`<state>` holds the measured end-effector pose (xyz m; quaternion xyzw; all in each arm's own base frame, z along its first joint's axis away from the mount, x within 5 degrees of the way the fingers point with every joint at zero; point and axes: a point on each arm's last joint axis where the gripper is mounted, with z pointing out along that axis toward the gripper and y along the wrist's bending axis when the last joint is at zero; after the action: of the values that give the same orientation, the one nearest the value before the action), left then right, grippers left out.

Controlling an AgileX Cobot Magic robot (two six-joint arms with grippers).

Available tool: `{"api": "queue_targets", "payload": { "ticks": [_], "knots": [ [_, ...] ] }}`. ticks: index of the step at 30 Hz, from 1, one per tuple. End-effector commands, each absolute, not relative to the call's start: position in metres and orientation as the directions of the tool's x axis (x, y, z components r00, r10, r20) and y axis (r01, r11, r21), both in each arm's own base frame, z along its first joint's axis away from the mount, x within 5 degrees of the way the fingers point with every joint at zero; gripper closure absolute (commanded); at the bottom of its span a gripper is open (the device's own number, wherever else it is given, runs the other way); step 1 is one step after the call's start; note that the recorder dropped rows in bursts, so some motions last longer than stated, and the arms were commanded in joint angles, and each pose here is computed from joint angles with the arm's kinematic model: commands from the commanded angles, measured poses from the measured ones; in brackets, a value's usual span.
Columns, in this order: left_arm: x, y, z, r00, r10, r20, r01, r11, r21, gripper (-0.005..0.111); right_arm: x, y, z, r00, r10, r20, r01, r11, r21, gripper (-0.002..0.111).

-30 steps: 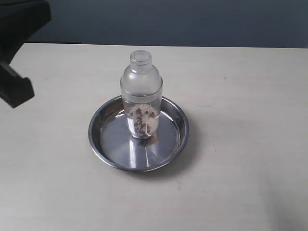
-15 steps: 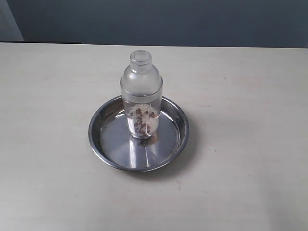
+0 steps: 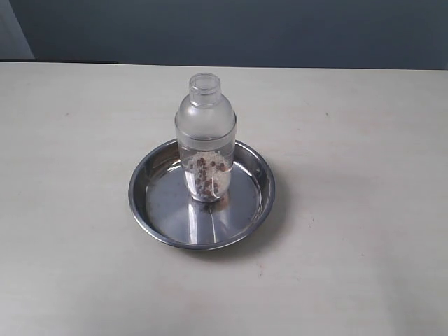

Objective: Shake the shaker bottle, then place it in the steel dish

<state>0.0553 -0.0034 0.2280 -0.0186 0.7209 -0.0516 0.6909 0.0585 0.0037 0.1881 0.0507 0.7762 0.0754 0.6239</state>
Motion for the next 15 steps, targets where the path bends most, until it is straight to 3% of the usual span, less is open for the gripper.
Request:
{"api": "queue_targets", "payload": {
  "ticks": [1,15],
  "knots": [
    [0.054,-0.002,0.215,-0.045,-0.119,-0.992,0.013,0.993,-0.12,0.106,0.059,0.004,0.189,-0.204,0.168,-0.965,-0.019,0.984,0.175,0.109],
    [0.056,-0.001,0.192,-0.145,-0.084,-0.986,-0.007,0.996,-0.084,0.106,0.059,0.004,0.189,-0.206,0.167,-0.964,-0.018,0.984,0.175,0.109]
  ]
}}
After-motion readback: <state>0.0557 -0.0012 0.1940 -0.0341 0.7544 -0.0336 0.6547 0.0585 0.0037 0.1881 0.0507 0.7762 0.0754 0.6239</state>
